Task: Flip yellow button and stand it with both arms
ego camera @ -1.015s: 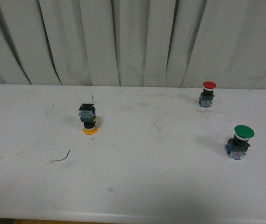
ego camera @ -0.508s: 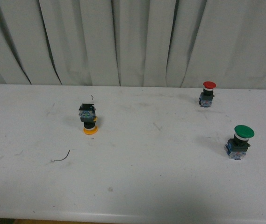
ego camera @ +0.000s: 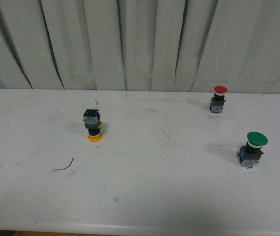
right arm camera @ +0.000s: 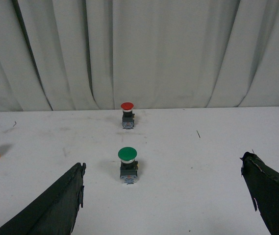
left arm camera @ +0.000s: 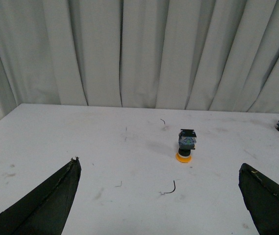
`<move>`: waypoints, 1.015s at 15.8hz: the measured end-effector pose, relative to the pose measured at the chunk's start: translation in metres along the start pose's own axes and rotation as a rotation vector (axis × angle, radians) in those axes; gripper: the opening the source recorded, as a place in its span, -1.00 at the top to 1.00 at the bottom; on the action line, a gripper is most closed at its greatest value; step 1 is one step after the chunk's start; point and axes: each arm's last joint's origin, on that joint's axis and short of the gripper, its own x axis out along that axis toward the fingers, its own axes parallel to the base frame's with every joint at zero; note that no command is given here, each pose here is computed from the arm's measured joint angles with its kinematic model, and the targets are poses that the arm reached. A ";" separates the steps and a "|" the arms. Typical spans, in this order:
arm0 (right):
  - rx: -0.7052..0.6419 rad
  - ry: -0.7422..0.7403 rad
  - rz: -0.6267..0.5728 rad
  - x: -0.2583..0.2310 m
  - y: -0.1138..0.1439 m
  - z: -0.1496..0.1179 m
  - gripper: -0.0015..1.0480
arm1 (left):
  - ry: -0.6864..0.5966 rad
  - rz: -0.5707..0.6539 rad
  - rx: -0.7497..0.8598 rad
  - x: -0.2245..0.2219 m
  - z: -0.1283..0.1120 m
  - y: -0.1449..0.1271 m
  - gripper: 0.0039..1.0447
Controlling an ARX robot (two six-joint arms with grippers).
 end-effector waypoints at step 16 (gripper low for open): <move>0.000 0.000 0.000 0.000 0.000 0.000 -0.88 | 0.359 -0.122 -0.003 0.259 0.015 -0.074 -0.88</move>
